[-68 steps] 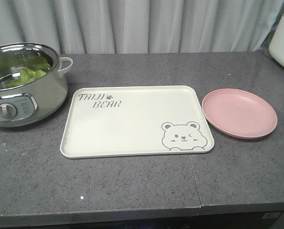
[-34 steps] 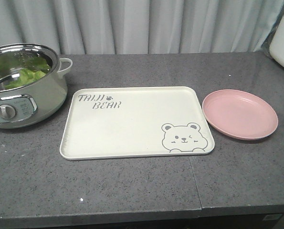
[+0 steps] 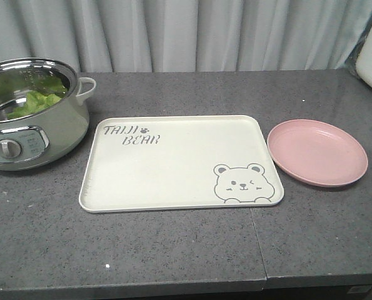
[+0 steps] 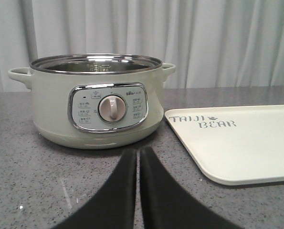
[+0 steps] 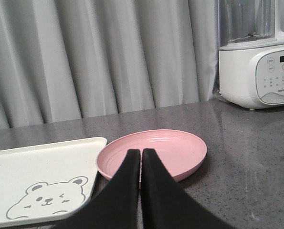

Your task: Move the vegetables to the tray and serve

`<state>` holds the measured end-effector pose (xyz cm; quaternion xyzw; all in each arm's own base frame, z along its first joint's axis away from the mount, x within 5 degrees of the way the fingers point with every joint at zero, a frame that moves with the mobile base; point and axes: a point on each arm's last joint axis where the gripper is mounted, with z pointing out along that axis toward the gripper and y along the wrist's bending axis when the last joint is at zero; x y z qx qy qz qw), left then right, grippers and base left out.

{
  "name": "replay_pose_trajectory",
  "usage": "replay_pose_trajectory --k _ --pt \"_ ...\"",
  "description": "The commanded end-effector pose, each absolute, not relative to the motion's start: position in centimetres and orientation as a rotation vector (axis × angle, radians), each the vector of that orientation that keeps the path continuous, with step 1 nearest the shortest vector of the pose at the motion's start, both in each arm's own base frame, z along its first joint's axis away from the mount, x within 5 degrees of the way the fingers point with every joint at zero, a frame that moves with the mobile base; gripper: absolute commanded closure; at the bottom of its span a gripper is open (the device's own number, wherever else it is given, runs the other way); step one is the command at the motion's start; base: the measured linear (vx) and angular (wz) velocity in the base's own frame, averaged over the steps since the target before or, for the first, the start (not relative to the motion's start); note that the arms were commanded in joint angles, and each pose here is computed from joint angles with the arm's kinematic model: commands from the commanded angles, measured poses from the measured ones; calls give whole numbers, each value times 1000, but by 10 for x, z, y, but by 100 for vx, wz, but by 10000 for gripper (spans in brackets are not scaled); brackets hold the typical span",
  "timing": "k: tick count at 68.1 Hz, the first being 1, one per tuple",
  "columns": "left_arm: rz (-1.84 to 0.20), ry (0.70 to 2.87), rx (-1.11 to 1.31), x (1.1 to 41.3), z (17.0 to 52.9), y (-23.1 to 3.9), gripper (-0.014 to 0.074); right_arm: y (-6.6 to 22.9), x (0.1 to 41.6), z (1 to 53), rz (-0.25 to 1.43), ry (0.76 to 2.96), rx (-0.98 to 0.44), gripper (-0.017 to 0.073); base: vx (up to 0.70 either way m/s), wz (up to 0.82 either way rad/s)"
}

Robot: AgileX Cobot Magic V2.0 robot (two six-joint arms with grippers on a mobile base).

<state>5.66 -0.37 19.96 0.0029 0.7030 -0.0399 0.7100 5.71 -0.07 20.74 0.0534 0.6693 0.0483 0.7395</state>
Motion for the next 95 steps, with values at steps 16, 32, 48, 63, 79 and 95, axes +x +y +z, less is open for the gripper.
replay_pose_trajectory --k 16,32,48,63,79,95 --pt "-93 1502 -14 56 198 -3 599 0 58 208 101 1419 94 565 1 0" --pt "-93 1502 -14 56 198 -3 599 0 58 208 101 1419 94 565 0 0" --pt "-93 1502 -14 56 198 -3 599 0 58 208 101 1419 94 565 0 0" --pt "-93 1502 -14 56 198 -3 599 0 58 208 101 1419 94 565 0 0" --pt "-92 1492 -15 56 198 -3 599 0 58 209 102 1414 94 565 0 0" --pt "-168 1448 -87 56 204 -2 599 0 57 210 140 1396 125 565 0 0"
